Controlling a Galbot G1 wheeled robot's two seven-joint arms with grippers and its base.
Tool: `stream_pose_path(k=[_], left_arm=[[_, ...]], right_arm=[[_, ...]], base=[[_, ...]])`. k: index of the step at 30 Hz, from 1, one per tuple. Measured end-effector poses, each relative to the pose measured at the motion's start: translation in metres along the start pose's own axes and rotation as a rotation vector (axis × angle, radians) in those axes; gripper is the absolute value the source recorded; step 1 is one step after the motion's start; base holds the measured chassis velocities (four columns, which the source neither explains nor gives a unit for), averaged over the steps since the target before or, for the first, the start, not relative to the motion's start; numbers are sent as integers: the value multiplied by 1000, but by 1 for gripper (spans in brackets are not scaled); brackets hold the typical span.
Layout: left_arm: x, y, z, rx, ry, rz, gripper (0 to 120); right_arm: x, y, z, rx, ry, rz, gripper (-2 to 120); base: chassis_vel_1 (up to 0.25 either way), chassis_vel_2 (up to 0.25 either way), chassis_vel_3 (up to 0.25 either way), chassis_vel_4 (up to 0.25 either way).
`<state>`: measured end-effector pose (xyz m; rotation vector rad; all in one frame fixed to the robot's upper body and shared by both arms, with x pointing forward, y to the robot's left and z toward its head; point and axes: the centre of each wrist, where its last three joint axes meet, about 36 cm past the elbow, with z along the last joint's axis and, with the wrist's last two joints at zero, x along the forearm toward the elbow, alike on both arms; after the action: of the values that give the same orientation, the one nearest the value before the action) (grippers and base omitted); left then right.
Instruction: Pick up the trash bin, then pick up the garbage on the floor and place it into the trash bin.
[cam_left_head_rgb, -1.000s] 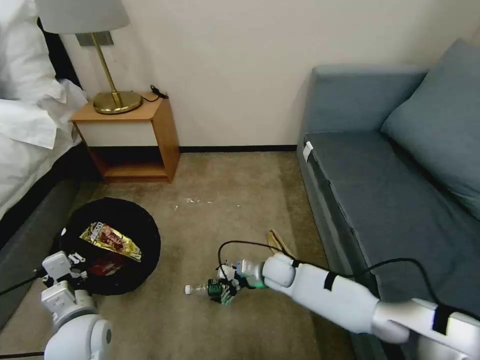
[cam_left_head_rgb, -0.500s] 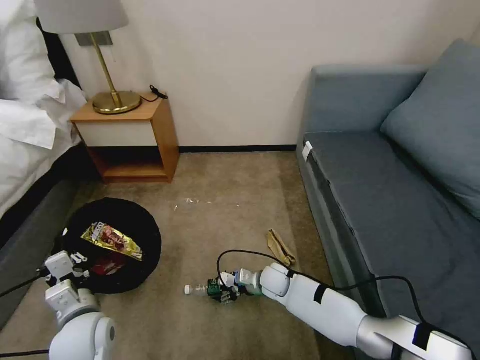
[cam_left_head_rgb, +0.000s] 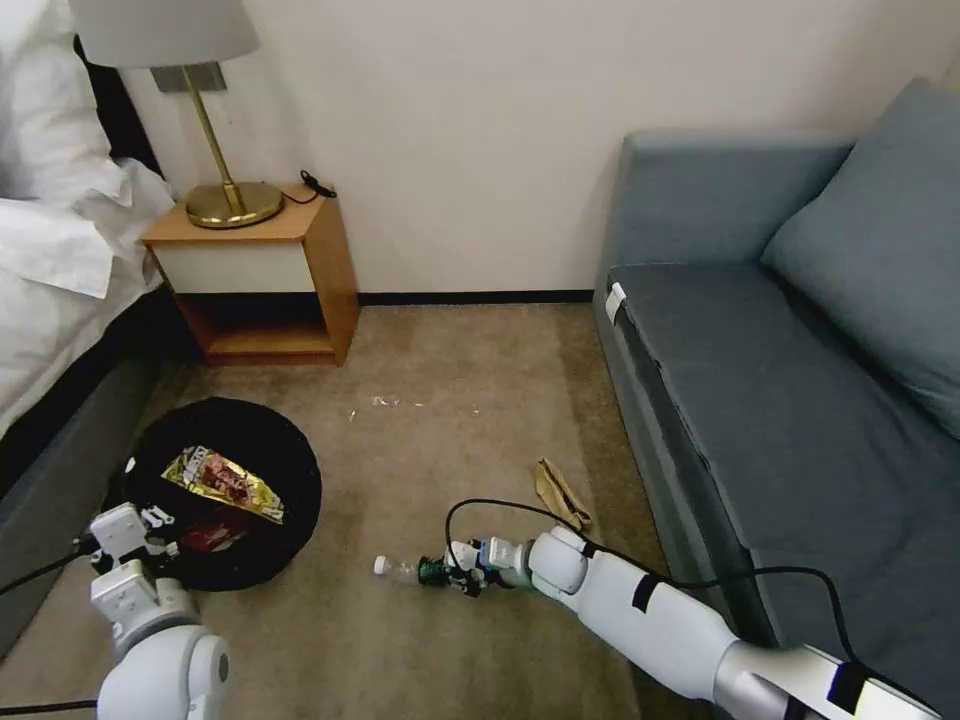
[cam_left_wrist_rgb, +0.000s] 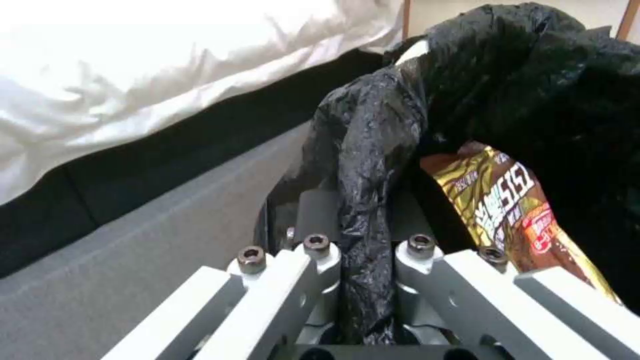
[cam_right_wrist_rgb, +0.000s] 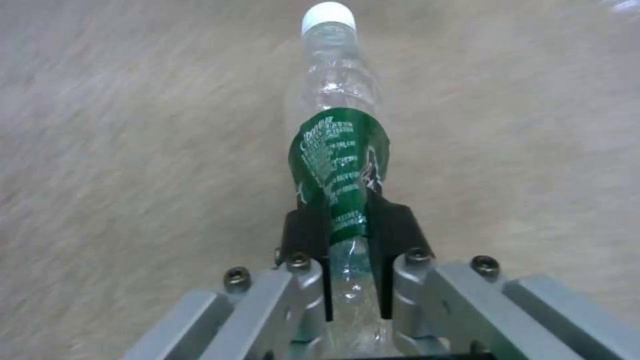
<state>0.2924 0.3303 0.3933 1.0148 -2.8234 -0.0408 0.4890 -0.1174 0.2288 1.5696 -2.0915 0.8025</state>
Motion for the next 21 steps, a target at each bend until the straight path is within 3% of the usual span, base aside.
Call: stream_pose_path(k=[3, 7, 8, 12, 21], left_arm=[[-1, 1, -1, 2, -1, 2, 5], [-2, 1, 1, 4, 5, 6, 5], [-2, 1, 1, 4, 5, 6, 5], [3, -2, 3, 7, 15, 19, 5], [10, -3, -5, 19, 11, 35, 5]], right_arm=[[15, -19, -12, -40, -64, 65, 9], [39, -47, -64, -192, -324, 187, 9], [39, -47, -64, -192, -324, 187, 9], [24, -20, -120, -294, -565, 153, 9], [-29, 35, -177, -308, -758, 69, 9]], base=[[0, 0, 0, 0], [0, 0, 0, 0], [0, 0, 0, 0], [0, 0, 0, 0], [0, 0, 0, 0]])
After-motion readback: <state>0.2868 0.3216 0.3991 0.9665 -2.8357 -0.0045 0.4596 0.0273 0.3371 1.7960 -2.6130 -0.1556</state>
